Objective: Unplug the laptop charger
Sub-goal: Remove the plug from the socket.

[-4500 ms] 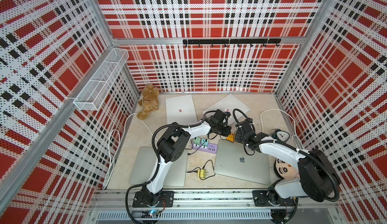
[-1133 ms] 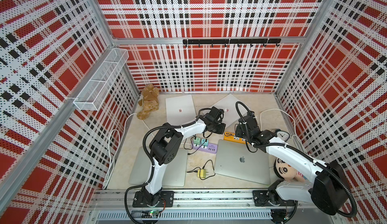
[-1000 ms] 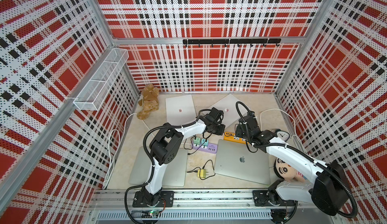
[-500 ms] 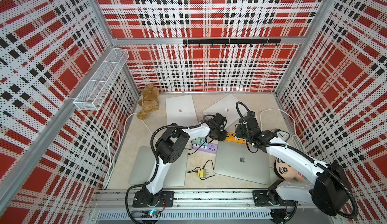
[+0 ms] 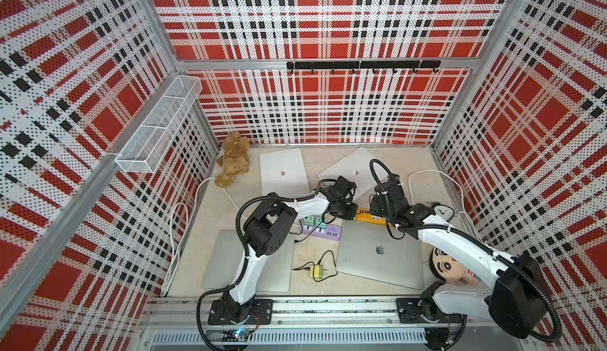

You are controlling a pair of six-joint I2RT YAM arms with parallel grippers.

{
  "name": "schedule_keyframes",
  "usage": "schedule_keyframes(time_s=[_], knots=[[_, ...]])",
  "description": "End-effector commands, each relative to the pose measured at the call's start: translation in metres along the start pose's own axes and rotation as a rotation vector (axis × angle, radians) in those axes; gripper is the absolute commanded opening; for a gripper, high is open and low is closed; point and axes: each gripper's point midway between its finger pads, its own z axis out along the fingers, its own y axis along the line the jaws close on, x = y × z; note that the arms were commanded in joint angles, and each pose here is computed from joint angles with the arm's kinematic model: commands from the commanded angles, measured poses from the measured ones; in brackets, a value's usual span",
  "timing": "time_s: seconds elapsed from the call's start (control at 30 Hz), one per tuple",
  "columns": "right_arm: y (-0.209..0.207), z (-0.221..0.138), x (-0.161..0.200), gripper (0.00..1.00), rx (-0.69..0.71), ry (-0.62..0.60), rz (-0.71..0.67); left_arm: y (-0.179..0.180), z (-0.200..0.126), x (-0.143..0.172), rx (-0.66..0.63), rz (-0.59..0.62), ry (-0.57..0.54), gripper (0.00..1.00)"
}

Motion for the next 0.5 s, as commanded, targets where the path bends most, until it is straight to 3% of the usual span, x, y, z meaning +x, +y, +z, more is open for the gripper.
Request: schedule_keyframes(time_s=[0.0,0.47], knots=[[0.012,-0.009,-0.023,0.23,-0.025,-0.056,0.005,0.000,-0.028,-0.015,-0.006,0.005,-0.057,0.03],[0.001,0.006,-0.058,0.23,0.036,-0.092,-0.016,0.019,-0.089,-0.042,-0.022,-0.032,-0.174,0.04]])
